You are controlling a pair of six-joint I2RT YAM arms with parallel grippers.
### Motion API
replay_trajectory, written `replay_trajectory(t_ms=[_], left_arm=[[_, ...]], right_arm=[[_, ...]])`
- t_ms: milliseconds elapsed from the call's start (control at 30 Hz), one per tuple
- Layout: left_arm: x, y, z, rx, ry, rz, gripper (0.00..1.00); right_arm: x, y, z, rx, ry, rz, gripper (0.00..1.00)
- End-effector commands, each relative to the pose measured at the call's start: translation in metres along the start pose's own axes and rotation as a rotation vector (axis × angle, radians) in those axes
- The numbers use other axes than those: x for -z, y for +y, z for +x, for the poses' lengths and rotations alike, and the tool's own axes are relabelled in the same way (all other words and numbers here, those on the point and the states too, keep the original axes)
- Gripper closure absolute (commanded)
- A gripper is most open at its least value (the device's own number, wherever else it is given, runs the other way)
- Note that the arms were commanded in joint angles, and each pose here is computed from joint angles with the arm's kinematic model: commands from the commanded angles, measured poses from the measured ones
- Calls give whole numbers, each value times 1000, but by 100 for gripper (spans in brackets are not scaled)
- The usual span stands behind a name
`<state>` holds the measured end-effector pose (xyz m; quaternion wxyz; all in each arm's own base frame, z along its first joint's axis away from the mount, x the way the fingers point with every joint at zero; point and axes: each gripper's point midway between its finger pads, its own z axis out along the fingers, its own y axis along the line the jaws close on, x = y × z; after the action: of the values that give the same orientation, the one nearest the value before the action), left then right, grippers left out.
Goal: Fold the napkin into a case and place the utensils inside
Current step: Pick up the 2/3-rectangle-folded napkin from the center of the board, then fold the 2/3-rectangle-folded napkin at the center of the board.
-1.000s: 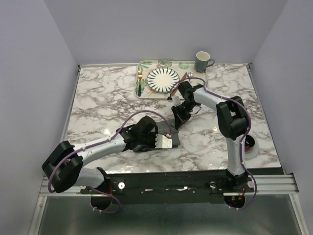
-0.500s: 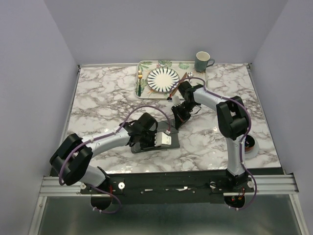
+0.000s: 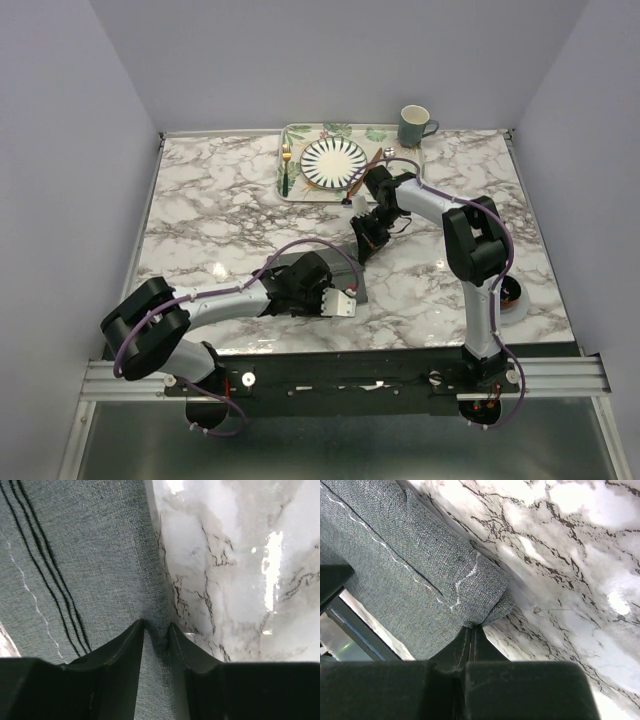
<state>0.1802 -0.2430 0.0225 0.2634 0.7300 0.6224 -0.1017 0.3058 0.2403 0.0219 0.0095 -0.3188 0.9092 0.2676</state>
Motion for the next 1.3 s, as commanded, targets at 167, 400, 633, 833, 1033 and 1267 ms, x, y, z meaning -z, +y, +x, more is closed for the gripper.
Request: replay_trajectory(t_ms=[167,400,633,833,1033,1267], left_arm=[[-12,-8,25,-42,111,17,100],[13,-16,-19,118,-42,193,100],[26,13,-29,393,-131,298,100],[27,44,-32,561,-175,367,100],[29,74,-28,736,-230,430,100],[26,101,-19,887,-275,474,100]], right_arm=[[-11,-31,10,29,53,111,99],[-7,-28,11,52,37,111,99],[-9,-28,13,61,39,108,99],[-7,-29,11,79,32,111,99],[-7,-30,9,97,28,113,99],[-7,-33,6,115,23,123,99]])
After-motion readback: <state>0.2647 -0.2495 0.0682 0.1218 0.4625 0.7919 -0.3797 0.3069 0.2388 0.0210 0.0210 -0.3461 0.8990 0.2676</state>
